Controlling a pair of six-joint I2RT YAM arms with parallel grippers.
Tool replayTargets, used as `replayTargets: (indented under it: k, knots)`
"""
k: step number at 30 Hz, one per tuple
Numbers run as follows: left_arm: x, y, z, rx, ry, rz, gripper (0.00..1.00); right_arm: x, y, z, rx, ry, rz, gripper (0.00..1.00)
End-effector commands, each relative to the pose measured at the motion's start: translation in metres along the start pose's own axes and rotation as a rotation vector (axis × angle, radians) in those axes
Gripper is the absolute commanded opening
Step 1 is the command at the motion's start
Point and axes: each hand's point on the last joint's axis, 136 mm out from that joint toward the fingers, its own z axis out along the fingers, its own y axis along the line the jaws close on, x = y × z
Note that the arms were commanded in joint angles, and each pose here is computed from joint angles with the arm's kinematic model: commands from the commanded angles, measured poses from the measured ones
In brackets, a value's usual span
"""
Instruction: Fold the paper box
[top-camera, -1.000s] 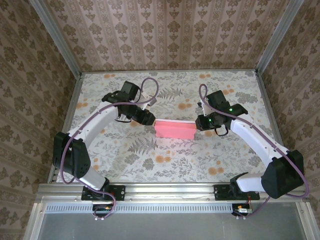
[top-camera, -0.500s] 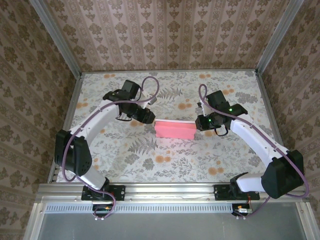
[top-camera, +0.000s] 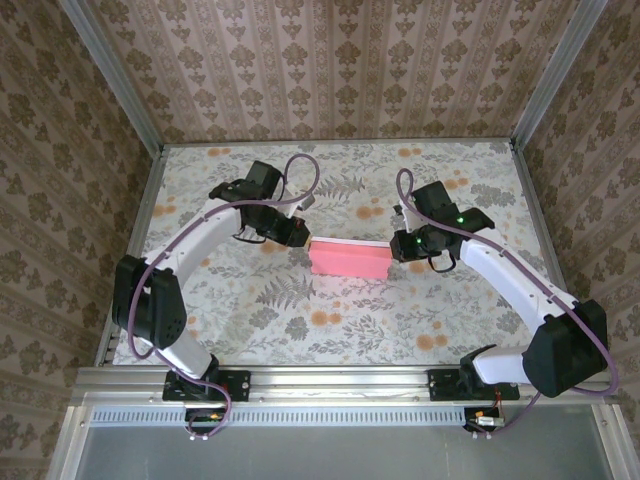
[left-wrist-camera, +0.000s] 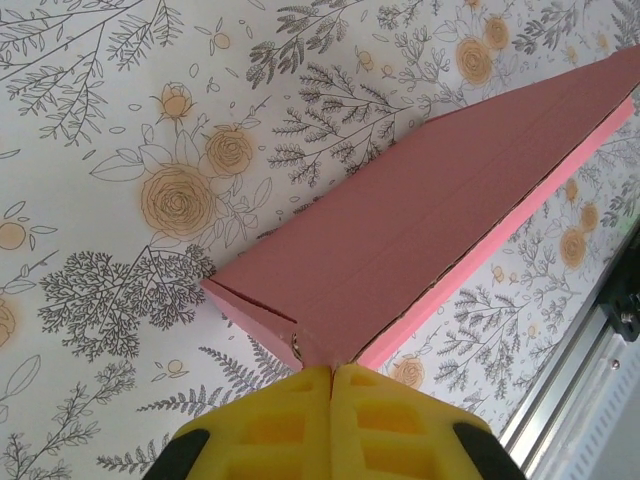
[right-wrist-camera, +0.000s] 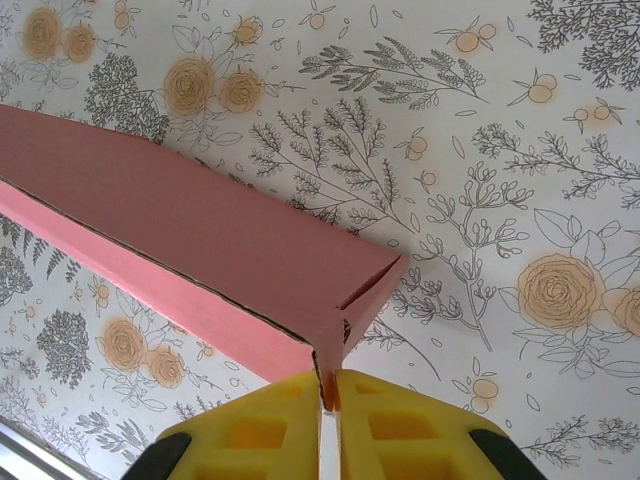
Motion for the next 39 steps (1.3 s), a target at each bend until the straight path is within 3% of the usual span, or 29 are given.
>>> replayTargets:
  k: [1,31,39]
  knots:
    - [-0.004,-0.009,-0.003,0.009,-0.005,-0.035,0.05,-0.012,0.003,-0.007,0.012,-0.034,0.006,0.13]
    - [0.026,-0.007,0.016,-0.081,0.014,-0.084,0.0,-0.002,0.005,-0.007,0.015,-0.034,0.109,0.1]
    - [0.029,-0.006,0.019,-0.092,0.03,-0.086,0.0,0.008,-0.009,-0.005,0.099,-0.011,0.077,0.12]
